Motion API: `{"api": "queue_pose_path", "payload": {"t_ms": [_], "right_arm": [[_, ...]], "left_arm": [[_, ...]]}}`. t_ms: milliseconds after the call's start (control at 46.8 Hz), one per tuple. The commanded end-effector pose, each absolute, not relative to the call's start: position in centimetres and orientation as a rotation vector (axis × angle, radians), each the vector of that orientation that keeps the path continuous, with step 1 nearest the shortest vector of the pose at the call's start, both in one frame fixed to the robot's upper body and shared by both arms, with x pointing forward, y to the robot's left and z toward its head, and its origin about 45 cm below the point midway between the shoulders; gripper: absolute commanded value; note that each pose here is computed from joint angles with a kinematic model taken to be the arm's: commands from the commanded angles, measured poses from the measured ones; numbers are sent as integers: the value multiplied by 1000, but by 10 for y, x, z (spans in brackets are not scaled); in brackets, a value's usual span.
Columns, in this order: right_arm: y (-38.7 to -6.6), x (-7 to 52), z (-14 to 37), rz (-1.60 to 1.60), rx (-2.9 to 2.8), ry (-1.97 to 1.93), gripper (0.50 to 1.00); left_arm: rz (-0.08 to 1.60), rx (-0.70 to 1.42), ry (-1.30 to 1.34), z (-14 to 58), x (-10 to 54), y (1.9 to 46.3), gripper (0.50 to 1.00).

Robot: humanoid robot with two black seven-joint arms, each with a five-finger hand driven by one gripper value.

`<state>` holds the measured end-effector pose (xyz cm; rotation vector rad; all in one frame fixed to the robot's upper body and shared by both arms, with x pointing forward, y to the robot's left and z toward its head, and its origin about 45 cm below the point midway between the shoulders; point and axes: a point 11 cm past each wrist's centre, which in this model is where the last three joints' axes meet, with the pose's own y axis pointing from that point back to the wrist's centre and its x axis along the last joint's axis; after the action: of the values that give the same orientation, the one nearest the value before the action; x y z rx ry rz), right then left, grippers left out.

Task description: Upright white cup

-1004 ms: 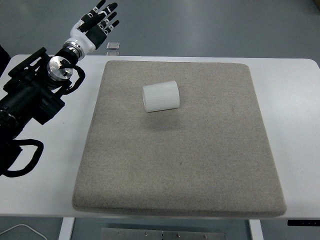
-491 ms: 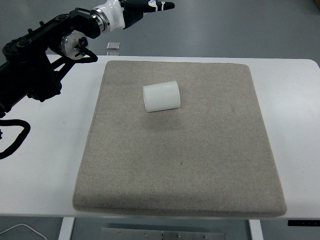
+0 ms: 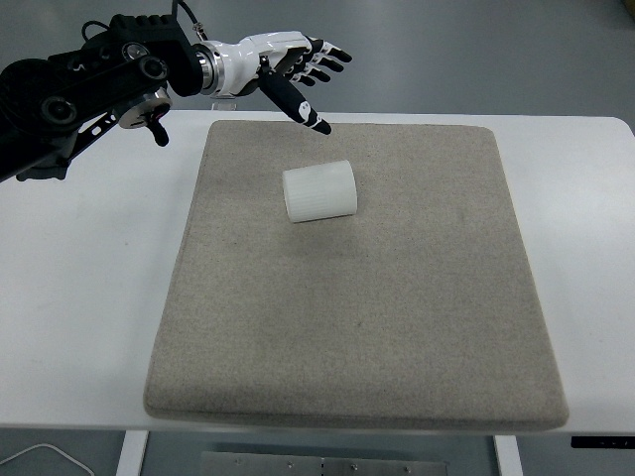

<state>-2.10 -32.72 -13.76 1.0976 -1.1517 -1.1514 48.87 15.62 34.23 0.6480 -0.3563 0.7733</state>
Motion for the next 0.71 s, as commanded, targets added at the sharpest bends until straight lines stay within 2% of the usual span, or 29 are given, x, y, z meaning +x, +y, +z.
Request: {"api": "queue_pose_path", "payload": {"t_ms": [0,385,684], "right_arm": [[-327,-21,-138,-1151,1098,-1152,930],[-327,-21,-138,-1151,1098,-1152,930],[-327,-21,-138,-1151,1098,-1152,930]], "left_arm": [[757,707,-346,337,484,153,986],[650,897,-477,318,470,141,986],[624,914,-466,305,465,134,986]]}}
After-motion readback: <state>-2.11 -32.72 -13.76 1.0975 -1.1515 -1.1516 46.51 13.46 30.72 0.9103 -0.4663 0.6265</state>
